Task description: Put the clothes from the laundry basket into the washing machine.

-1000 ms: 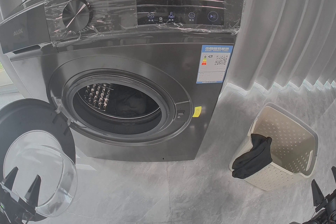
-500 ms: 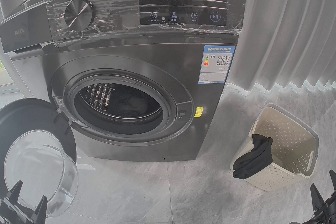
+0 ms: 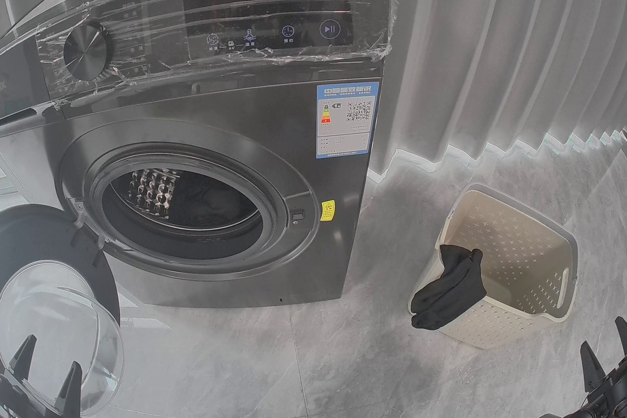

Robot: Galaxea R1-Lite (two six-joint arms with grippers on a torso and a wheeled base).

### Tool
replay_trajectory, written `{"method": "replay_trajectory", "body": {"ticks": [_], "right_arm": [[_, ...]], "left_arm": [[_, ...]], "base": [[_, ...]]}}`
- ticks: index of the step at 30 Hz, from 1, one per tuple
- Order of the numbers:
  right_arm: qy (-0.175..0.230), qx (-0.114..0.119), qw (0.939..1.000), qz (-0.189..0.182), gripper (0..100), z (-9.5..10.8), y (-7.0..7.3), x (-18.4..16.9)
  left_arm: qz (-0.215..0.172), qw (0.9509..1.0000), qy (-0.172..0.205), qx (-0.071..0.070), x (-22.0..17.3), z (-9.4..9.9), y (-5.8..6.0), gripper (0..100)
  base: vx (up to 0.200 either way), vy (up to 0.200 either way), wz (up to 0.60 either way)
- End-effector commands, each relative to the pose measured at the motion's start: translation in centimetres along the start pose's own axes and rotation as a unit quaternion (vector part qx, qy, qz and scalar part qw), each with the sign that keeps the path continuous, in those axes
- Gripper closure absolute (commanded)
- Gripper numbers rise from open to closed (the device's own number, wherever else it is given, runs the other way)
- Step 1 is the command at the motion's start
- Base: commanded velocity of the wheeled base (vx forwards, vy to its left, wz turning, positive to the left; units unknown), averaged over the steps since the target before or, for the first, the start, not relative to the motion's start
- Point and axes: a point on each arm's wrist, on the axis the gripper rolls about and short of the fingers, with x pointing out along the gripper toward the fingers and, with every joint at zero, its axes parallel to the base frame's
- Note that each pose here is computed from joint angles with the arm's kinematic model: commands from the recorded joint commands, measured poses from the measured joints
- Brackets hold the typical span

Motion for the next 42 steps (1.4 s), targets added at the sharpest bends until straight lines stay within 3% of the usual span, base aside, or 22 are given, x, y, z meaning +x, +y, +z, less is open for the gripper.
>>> {"method": "replay_trajectory", "body": {"ticks": [1,8,25,34,42], "right_arm": [[-0.004,0.0,1.0,0.0,0,-0.03,0.0,-0.06],[-0.003,0.002,1.0,0.001,0,-0.03,0.0,-0.05],[-0.003,0.007,1.0,0.001,0,-0.03,0.0,-0.05],[-0.004,0.008,1.0,0.002,0,-0.01,0.01,-0.06],[-0.003,0.008,1.0,0.002,0,-0.01,0.01,-0.05]], "left_arm": [[0.0,1.0,0.0,-0.001,-0.02,-0.38,0.03,0],[-0.001,1.0,0.0,-0.003,-0.02,-0.38,0.03,0],[-0.001,1.0,0.0,-0.005,-0.02,-0.38,0.03,0],[-0.002,1.0,0.0,-0.005,-0.02,-0.38,0.02,0],[-0.003,1.0,0.0,-0.006,-0.02,-0.38,0.02,0]], "base": [[0.0,0.0,0.0],[0.0,0.0,-0.6],[0.0,0.0,0.0],[0.0,0.0,-0.6],[0.0,0.0,0.0]]}}
